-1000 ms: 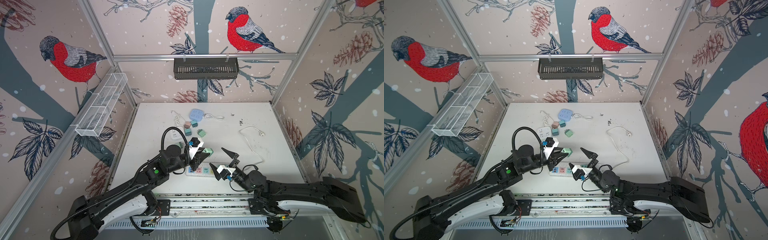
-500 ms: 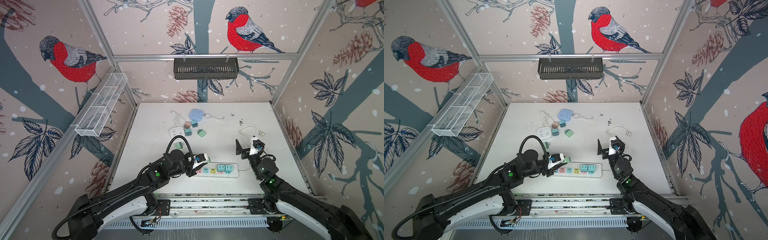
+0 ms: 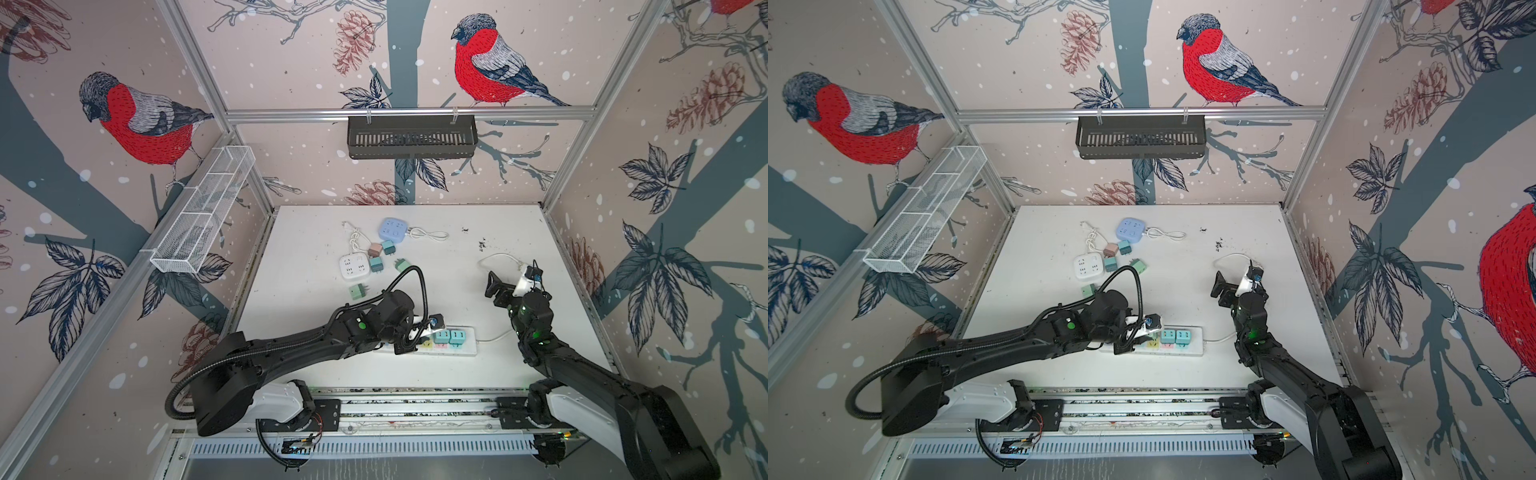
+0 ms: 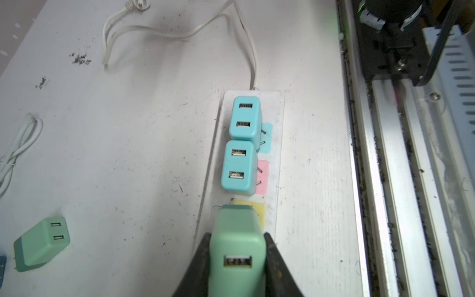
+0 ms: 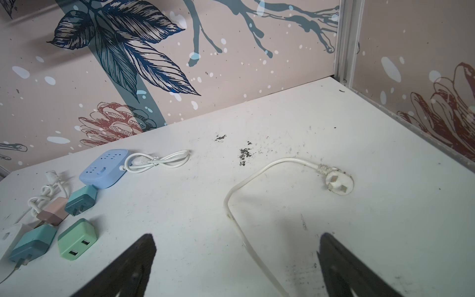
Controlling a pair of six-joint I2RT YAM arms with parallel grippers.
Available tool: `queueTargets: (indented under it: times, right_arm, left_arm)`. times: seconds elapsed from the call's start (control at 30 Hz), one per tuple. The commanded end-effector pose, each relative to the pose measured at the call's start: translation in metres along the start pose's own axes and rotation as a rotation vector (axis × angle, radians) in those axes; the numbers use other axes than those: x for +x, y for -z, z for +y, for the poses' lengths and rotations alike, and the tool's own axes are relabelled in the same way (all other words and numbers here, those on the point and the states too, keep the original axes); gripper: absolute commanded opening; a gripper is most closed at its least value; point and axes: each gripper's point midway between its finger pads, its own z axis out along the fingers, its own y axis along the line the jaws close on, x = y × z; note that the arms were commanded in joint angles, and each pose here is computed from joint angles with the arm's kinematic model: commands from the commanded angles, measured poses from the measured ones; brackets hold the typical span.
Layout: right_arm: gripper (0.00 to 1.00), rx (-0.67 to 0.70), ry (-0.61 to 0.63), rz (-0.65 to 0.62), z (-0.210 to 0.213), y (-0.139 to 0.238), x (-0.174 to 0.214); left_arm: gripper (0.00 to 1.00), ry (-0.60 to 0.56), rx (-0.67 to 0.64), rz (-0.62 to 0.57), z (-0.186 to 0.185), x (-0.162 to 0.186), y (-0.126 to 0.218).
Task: Insert the plug
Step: 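Carry the green adapter with the left gripper over the socket beside the teal adapters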
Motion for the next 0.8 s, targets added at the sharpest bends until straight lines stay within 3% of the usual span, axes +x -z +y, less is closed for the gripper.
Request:
queueTargets:
  times: [0.0,0.77]
  right_arm:
    - [1.00,-0.025,-0.019,0.000,0.008,-0.003,-0.003]
    - [1.00,-0.024,0.032,0.020,0.019,-0.006,0.002]
  left_arm:
    - [0.00,-0.005,0.014,0.099,-0.001,0.018,-0.008]
    - [0.00,-0.037,0.111,0.101,-0.008,0.011,-0.030]
